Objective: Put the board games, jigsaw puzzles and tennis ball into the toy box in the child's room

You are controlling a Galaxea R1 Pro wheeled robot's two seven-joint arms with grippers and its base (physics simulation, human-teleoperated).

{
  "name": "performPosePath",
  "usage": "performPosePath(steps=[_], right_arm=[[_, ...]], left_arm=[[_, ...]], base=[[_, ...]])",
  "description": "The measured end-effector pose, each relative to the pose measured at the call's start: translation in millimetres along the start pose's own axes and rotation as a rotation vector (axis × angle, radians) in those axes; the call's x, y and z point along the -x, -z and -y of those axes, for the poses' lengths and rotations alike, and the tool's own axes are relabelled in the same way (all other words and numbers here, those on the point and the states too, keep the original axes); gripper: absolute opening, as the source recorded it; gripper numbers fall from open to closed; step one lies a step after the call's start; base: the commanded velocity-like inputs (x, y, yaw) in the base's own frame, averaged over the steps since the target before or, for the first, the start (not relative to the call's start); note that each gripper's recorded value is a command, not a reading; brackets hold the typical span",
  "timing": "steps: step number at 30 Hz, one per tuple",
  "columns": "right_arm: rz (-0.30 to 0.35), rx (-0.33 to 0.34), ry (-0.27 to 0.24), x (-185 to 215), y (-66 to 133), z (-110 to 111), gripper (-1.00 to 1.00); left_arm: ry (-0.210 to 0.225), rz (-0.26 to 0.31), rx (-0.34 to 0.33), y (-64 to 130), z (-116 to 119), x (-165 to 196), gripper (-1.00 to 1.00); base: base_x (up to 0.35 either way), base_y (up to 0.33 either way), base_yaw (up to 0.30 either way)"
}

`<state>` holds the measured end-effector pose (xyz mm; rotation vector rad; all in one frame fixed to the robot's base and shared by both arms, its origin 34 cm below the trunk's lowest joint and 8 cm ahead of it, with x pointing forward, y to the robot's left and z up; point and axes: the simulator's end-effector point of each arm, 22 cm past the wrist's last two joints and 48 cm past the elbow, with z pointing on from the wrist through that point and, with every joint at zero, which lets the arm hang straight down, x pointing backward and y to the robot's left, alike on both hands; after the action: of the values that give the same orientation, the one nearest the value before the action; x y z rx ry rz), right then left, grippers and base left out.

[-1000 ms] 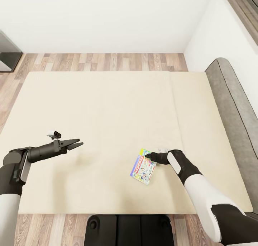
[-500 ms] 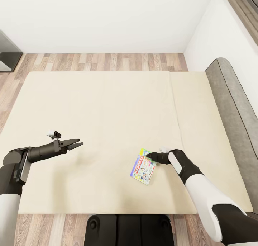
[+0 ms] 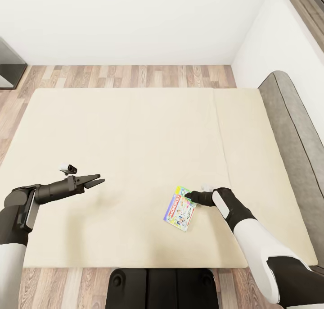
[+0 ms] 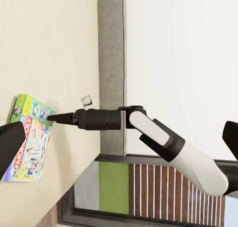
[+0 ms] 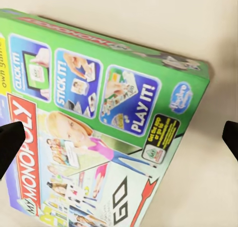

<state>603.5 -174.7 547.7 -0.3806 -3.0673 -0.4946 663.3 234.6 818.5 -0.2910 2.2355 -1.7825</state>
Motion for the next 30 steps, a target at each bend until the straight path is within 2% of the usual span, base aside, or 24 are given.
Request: performPosePath(steps=[30], right_arm=[[-0.025,-0.001,-0.003,-12.3,-11.7,1.4,1.00]], left_arm=[[0.022,-0.004,0.007,-0.9,-12.0,-4.8,1.00]], base=[[0.000,0.000,0.000]])
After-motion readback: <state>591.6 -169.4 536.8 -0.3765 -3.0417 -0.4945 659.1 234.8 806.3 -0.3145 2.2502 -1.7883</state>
